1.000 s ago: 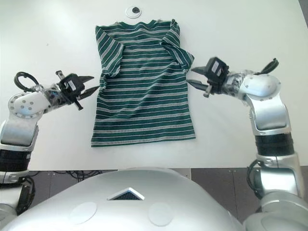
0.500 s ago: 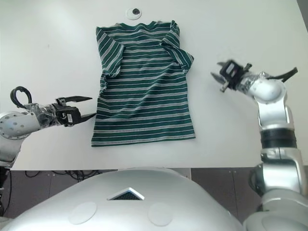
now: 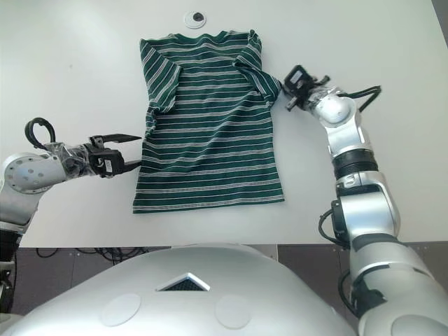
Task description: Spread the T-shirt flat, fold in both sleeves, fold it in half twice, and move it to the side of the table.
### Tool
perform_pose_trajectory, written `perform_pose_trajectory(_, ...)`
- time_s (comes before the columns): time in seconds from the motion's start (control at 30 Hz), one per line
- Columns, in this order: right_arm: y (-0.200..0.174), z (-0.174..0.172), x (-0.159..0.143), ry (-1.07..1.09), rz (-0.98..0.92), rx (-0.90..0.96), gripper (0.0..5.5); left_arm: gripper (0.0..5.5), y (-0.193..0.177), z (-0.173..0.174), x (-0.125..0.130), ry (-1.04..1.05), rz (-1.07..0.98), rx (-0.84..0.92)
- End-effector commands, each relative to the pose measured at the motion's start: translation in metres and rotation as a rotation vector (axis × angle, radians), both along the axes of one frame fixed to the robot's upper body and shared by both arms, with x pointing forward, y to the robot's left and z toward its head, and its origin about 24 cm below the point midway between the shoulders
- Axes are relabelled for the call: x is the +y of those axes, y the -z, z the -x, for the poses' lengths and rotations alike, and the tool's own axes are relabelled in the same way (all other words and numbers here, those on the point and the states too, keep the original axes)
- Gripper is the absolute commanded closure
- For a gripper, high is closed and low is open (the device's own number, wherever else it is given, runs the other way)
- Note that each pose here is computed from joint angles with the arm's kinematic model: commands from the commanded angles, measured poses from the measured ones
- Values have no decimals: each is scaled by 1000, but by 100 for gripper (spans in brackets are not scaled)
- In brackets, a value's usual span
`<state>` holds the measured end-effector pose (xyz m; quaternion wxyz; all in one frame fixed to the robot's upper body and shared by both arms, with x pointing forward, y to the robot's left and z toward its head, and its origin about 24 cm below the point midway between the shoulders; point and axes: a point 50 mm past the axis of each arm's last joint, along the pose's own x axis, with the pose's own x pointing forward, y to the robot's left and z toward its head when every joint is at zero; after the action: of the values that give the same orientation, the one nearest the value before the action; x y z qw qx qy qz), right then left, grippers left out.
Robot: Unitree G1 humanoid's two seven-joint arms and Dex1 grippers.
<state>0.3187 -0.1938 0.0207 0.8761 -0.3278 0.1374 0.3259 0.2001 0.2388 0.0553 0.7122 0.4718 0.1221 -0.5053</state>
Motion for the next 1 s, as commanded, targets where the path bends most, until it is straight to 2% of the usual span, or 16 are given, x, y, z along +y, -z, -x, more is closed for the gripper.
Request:
perform_pose_trajectory(0.03,-14,13,14,-85,-209,-20,377,282,12,3,2,-26,-16,43)
perform_pose_trajectory(0.17,-42,20,27,-167,-279,-90,377,282,23,14,-3,-60,25,79)
perform_pose_trajectory(0.3,-33,42,29,-283,-130,-85,377,282,26,23,4,-36,-14,74)
perform_pose_trajectory(0.47,-48,77,-6,-520,164,-167,377,282,9,31,19,112,-87,-127)
perform_pose_trajectory(0.57,-51,101,-31,-647,279,-154,377,282,2,47,36,208,-153,-147)
perform_pose_trajectory(0.7,-34,139,-53,-811,359,-82,377,282,-1,69,50,354,-218,-123)
perform_pose_trajectory(0.8,-21,155,-53,-874,357,-73,377,282,8,76,47,394,-216,-115)
perform_pose_trajectory(1.0,-15,163,-33,-979,362,-178,377,282,13,80,30,464,-202,-126)
